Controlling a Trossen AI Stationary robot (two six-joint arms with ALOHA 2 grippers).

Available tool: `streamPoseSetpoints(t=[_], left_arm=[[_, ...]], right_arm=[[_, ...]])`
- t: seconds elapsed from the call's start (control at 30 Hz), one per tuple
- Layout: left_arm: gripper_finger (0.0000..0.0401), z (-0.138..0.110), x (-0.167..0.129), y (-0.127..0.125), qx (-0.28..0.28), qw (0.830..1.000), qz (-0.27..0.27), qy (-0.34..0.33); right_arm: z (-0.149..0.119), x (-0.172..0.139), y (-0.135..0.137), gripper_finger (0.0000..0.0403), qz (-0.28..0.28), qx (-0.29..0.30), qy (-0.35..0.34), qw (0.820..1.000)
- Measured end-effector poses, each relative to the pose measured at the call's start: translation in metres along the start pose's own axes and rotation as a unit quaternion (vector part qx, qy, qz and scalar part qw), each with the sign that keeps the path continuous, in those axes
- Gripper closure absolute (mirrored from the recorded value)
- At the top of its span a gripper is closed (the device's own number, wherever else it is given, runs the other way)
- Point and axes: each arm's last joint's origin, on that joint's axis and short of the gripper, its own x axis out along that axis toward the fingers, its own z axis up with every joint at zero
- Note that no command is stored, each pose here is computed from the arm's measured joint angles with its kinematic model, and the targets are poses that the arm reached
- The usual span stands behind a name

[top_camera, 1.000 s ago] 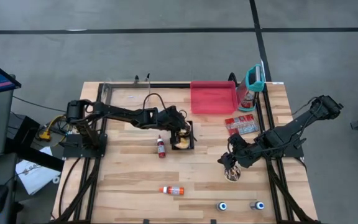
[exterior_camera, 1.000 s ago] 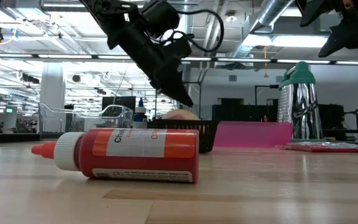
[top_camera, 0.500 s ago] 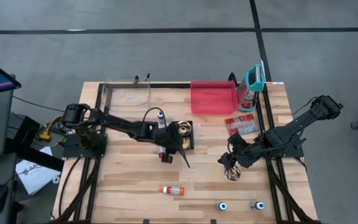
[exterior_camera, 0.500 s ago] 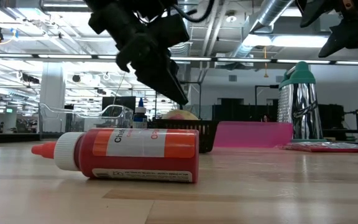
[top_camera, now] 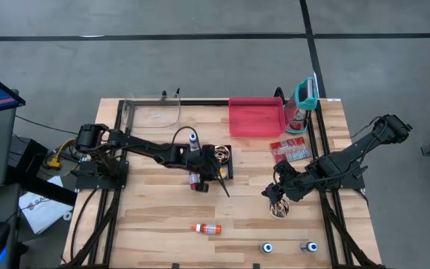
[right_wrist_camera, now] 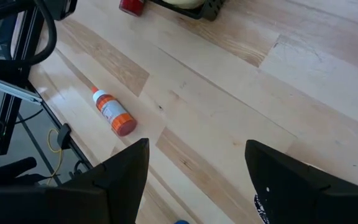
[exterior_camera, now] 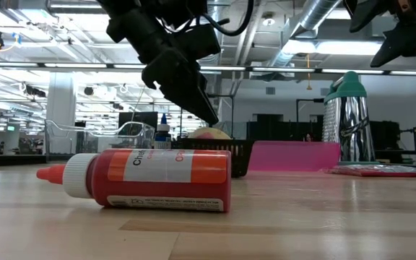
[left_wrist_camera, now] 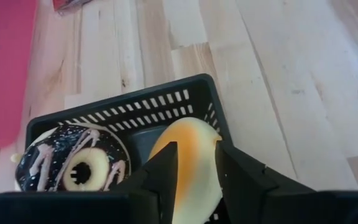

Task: Pick & Place Food Item
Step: Put the pink donut in the black basket

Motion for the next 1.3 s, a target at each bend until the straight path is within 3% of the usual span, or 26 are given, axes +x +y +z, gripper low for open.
streamPoseSetpoints(t=[0.63,0.73,0.87,1.07,1.3], left_arm=[[0.031,-0.017,0.007,-0.003,-0.015,1.0,0.002,0.003],[0.033,-0.017,0.007,-0.002,-0.02,1.0,0.014,0.003],[0.0386,-0.018,0.007,0.003,-0.038,0.999,0.029,0.003],[0.0398,-0.012,0.001,0.017,-0.095,0.994,0.043,-0.035],[0.04,-0.014,-0.018,0.044,-0.216,0.976,-0.005,-0.041]], right_arm=[[-0.004,-0.001,0.0,0.0145,0.003,-0.004,0.006,1.0],[-0.004,-0.001,0.0,0.0145,0.003,-0.004,0.006,1.0],[-0.004,-0.001,0.0,0.0145,0.003,-0.004,0.006,1.0],[-0.004,-0.001,0.001,0.0145,0.004,-0.002,0.005,1.0],[-0.004,-0.002,0.001,0.0145,0.007,-0.001,0.005,1.0]])
